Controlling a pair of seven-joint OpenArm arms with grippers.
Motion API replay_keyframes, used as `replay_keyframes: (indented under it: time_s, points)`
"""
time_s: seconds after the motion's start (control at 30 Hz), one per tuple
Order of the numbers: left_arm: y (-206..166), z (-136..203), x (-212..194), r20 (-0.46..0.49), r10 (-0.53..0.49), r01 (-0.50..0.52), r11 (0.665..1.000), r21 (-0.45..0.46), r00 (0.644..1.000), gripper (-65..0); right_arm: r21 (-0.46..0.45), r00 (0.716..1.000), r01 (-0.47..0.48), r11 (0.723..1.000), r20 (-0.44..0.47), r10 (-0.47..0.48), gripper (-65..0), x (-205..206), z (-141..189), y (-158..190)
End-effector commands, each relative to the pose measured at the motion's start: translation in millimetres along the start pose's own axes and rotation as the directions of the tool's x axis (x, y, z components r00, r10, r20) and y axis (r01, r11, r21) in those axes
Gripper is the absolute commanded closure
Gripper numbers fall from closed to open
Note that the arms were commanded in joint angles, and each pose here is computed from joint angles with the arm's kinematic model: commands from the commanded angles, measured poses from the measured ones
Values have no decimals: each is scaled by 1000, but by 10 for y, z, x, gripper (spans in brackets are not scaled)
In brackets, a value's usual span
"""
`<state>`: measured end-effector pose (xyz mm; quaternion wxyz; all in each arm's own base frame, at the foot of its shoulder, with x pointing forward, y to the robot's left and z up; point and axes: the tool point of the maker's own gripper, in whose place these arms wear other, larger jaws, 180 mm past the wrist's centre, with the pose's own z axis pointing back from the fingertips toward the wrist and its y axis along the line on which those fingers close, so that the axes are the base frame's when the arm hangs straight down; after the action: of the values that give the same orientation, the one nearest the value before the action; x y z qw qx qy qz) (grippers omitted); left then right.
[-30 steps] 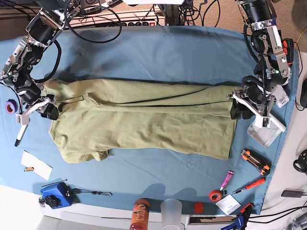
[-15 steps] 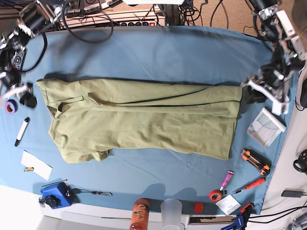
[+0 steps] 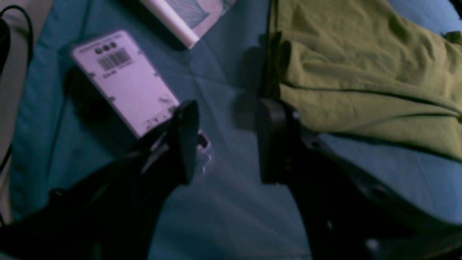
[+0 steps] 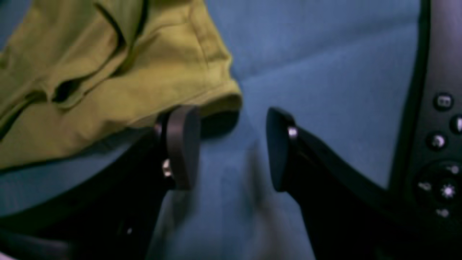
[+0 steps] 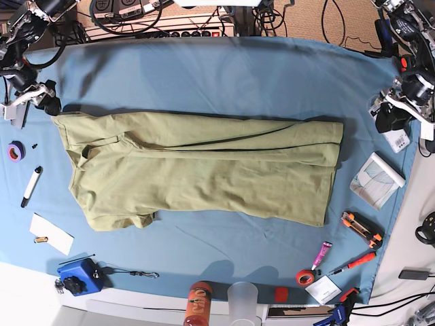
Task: Layout the t-shirt on the table in an organized manner, then fold the t-shirt properly
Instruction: 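Release the folded edge and regrasp the fold with both grippers, then pull the folded edge back toward the collar with both grippers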
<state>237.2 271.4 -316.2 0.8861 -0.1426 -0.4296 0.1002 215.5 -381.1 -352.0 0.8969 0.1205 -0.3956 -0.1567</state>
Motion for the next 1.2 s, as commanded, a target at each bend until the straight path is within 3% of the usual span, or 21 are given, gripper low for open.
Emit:
replay_keyframes:
  time_s: [0.0, 0.1, 0.2, 0.37, 0.7, 0.93, 1.17]
  points:
    - [-23, 40, 132, 39, -25, 26, 1000, -10, 999, -273, 3, 999, -8, 1000, 47, 8, -296, 172, 24, -24]
    - [-25, 39, 137, 43, -24, 25, 1000, -10, 999, -273, 33, 997, 59, 998, 45, -60, -296, 126, -98, -43]
    - [-24, 39, 136, 42, -25, 25, 1000, -10, 999, -272, 125, 990, 123, 984, 61, -131, -296, 161, -187, 91]
    - [-25, 39, 139, 44, -25, 25, 1000, -10, 999, -273, 206, 983, 144, 968, 80, -163, -296, 244, -259, 281]
    - [-71, 3, 100, 30, -26, 27, 999, -27, 999, -272, 180, 997, 71, 981, 4, -73, -296, 160, -511, 416]
    - [-679, -310, -263, -102, -121, 99, 974, -202, 987, -273, 197, 999, 51, 979, -24, -48, -296, 115, -568, 501]
    - [-677, -589, -544, -190, -130, 109, 987, -117, 973, -273, 168, 998, 37, 985, -49, -29, -296, 77, -566, 443]
